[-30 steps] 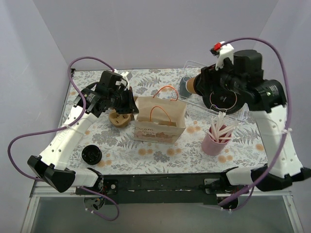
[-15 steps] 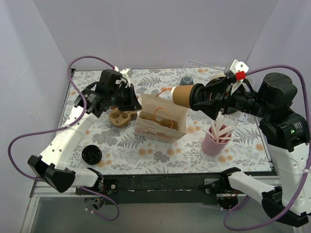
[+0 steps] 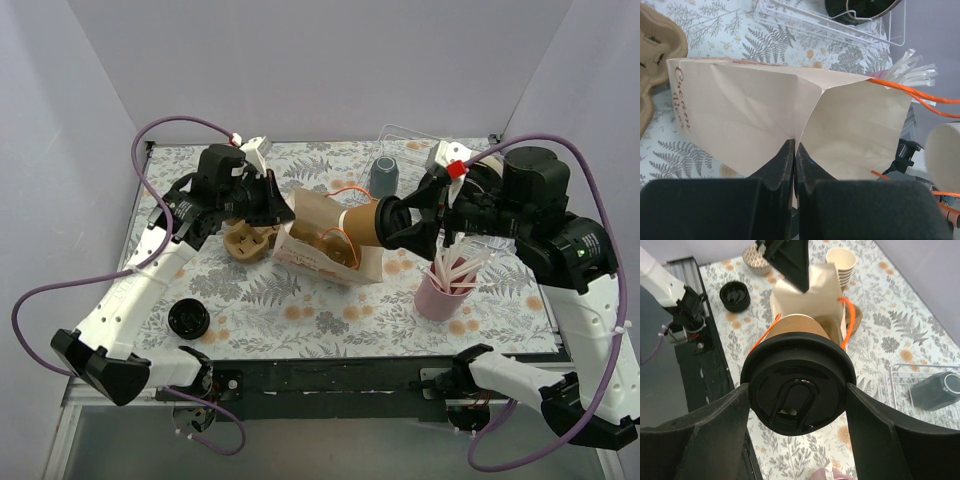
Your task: Pack the takeout coffee
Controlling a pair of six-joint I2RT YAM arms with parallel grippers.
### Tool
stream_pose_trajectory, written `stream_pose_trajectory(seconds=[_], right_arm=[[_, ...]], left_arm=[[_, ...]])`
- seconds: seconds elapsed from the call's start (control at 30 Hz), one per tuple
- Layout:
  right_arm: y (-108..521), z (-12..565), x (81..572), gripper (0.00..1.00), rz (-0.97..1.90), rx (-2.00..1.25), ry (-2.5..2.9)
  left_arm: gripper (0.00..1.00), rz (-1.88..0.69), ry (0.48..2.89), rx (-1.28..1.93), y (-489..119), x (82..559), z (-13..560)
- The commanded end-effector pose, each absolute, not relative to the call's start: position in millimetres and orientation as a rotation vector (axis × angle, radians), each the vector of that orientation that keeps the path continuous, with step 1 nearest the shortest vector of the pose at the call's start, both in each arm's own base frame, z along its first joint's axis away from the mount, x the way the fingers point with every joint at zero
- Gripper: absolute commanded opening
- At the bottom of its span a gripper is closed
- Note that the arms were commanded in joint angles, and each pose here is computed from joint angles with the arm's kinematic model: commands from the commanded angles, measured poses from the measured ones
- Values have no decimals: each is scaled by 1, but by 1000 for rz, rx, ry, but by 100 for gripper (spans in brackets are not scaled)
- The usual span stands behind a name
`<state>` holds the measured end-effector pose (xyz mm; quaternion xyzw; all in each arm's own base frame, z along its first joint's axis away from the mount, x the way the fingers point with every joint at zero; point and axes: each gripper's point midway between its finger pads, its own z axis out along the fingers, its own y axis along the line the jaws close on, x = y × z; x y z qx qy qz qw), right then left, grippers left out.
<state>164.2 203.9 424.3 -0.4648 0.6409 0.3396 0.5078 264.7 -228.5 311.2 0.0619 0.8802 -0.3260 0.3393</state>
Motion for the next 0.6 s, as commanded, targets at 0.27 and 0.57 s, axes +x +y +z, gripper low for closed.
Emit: stream_pose_trajectory(seconds=[0.27,0.57], right_arm=[[232,385,209,49,454,-1197,1678],[235,363,239,49,126,-1262,1653]], left_arm=[[0,-943,1960,342,-236,258,343],[0,-998,1833,494,-243,240,341]])
